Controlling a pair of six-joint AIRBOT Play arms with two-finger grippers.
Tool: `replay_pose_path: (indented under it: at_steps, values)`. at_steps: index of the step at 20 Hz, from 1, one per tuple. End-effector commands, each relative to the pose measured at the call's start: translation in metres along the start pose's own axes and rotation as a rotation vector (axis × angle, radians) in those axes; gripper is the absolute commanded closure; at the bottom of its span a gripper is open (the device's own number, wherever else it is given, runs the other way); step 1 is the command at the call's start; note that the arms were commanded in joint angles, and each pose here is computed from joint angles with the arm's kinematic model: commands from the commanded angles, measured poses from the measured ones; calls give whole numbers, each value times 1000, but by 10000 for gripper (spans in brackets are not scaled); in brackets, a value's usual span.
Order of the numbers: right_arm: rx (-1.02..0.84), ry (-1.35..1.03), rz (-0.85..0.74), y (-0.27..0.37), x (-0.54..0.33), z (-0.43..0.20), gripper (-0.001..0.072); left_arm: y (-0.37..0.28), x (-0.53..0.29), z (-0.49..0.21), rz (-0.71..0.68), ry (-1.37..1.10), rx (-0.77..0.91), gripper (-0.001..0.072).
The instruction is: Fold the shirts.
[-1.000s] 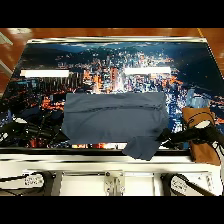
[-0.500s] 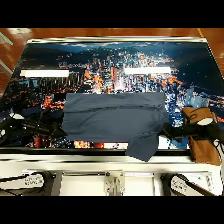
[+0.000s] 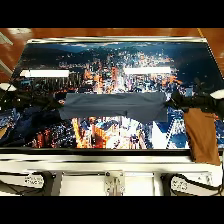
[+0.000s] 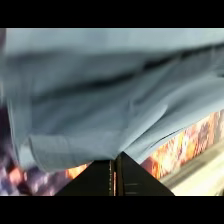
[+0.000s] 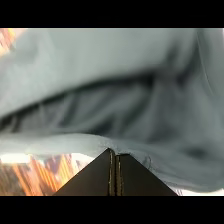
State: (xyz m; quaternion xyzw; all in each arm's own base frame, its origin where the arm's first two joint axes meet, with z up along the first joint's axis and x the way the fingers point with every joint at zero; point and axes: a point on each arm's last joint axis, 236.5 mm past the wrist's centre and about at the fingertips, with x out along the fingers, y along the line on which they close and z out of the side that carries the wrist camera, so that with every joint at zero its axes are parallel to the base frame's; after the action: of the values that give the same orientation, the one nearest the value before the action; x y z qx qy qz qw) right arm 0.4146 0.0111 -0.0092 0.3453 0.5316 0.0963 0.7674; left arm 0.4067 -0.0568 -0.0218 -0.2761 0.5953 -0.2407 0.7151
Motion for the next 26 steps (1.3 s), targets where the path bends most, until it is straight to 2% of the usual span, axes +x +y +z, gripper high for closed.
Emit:
replay_pose_path:
  at_steps: [1,6,11,16,17,18,19,20,22,23,26]
  values:
    - [-16,-56,-14,15,29,46,644,-8,13,47,5,-22,-15,667]
    - [23,-25,-112,-22,59,59,644,9,39,85,2,-20,-78,667]
    - [-3,9,-248,-62,65,53,644,14,67,89,-7,10,-79,666]
    - [13,-47,-251,-62,65,65,626,11,79,86,-14,30,-71,658]
    - [17,-51,-245,-61,65,66,543,12,79,86,-14,30,-73,586]
    - [22,-56,-233,-58,65,67,356,11,78,85,-15,33,-78,432]
    - [-1,-59,-231,-56,63,69,169,11,76,83,-19,42,-84,247]
    - [-51,-46,-244,-55,57,68,87,12,73,79,-25,58,-89,107]
    - [-124,-19,-313,-64,43,64,35,13,60,72,-43,94,-98,92]
    - [-121,6,-341,-72,37,59,35,15,52,69,-50,107,-116,92]
    - [-9,139,-329,-96,33,29,35,16,32,58,-71,153,-173,94]
